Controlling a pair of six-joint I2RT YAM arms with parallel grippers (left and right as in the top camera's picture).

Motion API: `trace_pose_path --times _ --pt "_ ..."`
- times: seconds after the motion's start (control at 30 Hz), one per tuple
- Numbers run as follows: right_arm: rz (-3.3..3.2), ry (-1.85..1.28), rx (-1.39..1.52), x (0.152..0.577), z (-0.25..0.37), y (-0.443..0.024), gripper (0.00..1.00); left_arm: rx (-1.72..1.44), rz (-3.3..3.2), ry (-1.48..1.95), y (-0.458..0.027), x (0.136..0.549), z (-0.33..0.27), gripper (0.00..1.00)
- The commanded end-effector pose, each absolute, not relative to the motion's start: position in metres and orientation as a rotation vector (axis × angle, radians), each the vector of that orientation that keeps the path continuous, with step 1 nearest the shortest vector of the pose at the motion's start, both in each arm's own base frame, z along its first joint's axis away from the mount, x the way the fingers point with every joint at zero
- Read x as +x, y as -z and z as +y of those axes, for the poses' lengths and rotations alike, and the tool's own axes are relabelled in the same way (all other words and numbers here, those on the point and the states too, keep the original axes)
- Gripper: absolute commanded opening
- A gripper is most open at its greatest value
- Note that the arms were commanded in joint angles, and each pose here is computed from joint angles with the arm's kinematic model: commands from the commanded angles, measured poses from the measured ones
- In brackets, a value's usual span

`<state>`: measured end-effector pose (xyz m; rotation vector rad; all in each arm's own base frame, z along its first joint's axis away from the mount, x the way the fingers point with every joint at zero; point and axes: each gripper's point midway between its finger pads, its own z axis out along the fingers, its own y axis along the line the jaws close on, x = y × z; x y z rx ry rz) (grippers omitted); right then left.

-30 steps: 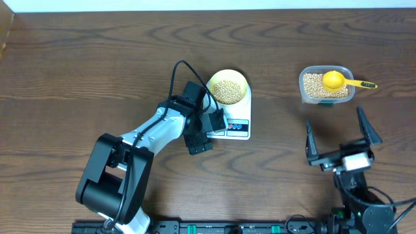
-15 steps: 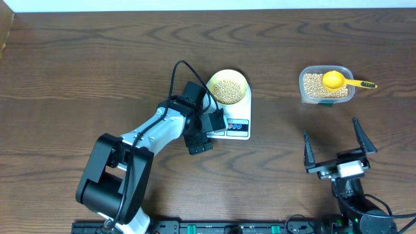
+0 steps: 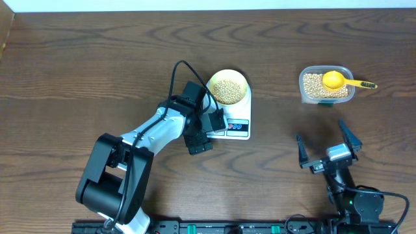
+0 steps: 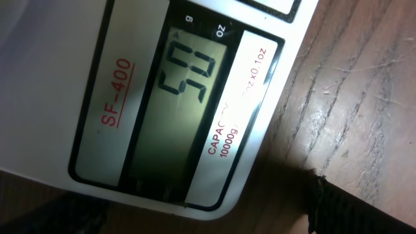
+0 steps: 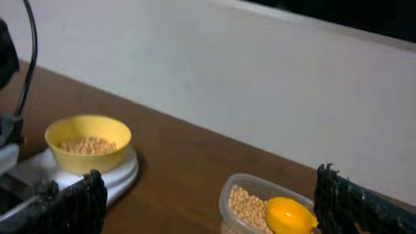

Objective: Scoop item into bowl and weigh 50g on scale

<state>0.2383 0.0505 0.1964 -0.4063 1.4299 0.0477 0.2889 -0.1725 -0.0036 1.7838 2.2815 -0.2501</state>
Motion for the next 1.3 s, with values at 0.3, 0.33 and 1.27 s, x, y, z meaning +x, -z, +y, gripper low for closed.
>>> trace_pose_path --times 0.3,0.33,1.27 --pt "1.547 0.003 -0.469 0.239 0.048 -0.163 0.99 1.861 2.299 0.306 0.024 0.272 -0.173 0.98" --pt "1.547 0.003 -0.469 0.239 0.048 -0.163 0.99 1.861 2.299 0.306 0.024 0.272 -0.173 0.98" --pt "1.547 0.002 -0.469 0.239 0.048 -0.163 0.99 1.861 2.299 0.306 0.024 0.272 -0.173 0.97"
